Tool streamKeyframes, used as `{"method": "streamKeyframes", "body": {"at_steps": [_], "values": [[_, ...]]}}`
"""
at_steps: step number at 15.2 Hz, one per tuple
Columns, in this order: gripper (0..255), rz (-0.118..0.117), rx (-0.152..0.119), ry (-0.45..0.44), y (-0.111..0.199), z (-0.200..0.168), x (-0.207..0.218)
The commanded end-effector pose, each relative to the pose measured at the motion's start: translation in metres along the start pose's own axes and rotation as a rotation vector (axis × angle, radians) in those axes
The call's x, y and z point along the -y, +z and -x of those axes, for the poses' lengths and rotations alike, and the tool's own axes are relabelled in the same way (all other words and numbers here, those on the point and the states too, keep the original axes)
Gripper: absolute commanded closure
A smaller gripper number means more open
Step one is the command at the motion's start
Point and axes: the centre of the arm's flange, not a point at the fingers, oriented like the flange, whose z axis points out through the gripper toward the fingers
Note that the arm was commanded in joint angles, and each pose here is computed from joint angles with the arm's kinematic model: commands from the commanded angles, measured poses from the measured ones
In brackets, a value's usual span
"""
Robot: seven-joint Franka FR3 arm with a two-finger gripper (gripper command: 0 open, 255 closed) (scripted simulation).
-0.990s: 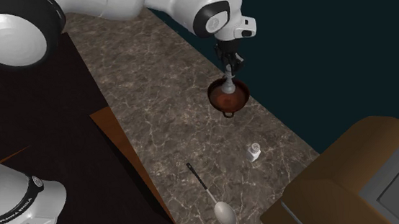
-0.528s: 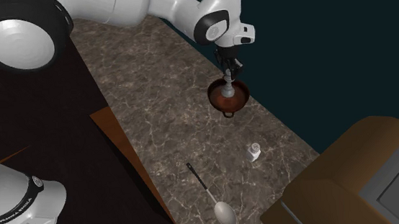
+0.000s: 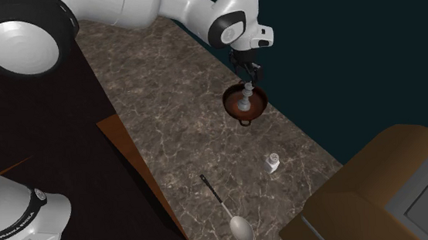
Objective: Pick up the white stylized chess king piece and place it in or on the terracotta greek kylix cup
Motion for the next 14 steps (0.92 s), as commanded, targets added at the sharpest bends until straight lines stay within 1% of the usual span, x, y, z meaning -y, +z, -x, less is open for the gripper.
{"method": "streamKeyframes", "body": {"at_steps": [1, 2, 6, 14], "values": [[0, 0.0, 0.0, 0.0, 0.0, 0.0, 0.0], [0, 0.0, 0.0, 0.0, 0.0, 0.0, 0.0], [0, 0.0, 0.0, 0.0, -0.05, 0.0, 0.0], [0, 0.0, 0.0, 0.0, -0.05, 0.0, 0.0]]}}
